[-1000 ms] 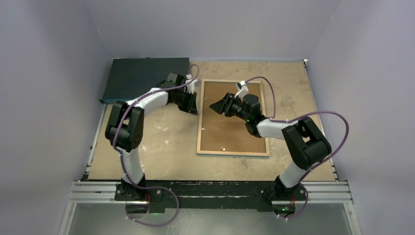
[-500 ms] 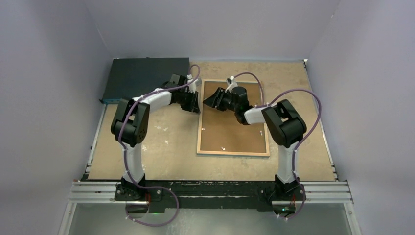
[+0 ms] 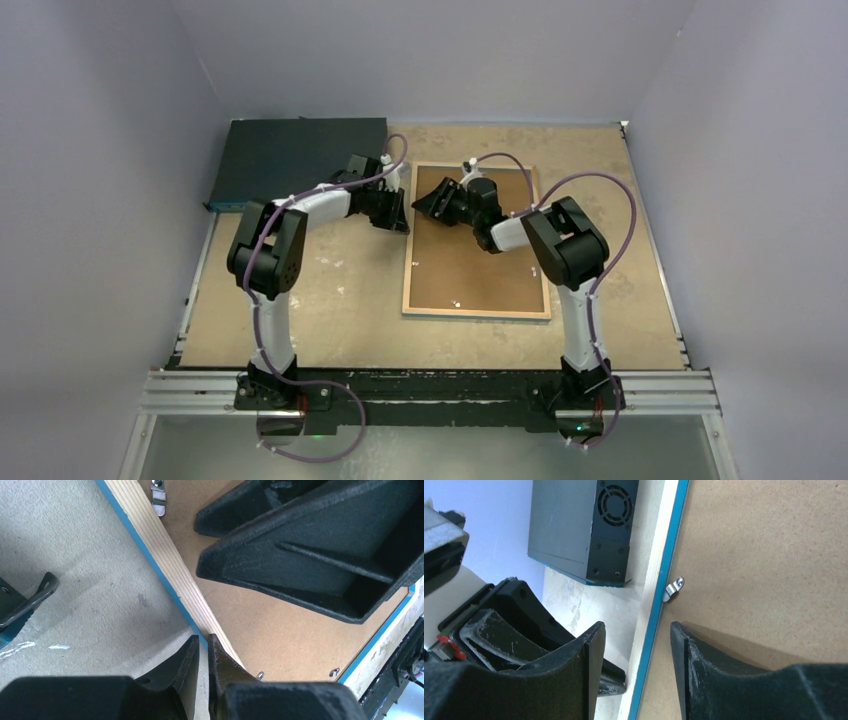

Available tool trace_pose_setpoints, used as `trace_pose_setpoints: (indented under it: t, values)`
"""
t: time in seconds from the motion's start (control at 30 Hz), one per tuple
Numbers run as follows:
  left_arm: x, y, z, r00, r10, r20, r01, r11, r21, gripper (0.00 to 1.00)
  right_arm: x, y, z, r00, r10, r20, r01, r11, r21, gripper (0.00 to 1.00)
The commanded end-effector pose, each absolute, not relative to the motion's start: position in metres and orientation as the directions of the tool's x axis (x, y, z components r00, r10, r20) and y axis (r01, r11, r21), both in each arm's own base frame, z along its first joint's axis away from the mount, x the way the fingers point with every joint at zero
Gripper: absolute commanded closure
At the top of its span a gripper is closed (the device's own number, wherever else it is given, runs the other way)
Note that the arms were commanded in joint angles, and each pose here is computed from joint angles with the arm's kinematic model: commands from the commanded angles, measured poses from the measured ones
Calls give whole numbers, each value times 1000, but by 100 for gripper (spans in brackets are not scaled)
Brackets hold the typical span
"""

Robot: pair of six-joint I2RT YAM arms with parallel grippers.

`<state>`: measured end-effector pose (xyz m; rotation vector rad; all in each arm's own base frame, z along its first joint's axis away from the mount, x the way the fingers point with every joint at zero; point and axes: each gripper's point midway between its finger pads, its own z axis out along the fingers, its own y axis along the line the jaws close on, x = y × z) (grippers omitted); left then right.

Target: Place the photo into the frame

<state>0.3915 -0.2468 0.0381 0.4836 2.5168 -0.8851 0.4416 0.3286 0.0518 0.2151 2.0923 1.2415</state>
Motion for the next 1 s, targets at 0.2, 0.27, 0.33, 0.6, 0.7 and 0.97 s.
trace_pose_setpoints:
  t: [0.2, 0.27, 0.33, 0.6, 0.7, 0.97]
  values:
    - [394, -246, 33, -843, 173, -509, 456, 731, -507, 91, 466, 337, 67, -709, 521, -475, -165, 533, 830, 47]
    - [394, -246, 34, -841, 173, -512, 459, 730, -506, 91, 467, 339, 67, -708, 525, -472, -163, 529, 833, 47]
    - [394, -246, 34, -841, 173, -512, 458, 731, -506, 91, 467, 340, 67, -709, 527, -469, -158, 529, 834, 47]
    - [393, -246, 36, -839, 174, -516, 462, 728, -506, 92, 467, 342, 62, -719, 522, -458, -123, 554, 824, 48]
    - [393, -246, 37, -839, 175, -515, 463, 726, -508, 92, 467, 338, 62, -711, 528, -465, -112, 567, 816, 48]
    - [392, -246, 39, -833, 181, -523, 473, 723, -503, 93, 463, 337, 58, -716, 521, -464, -100, 581, 808, 47]
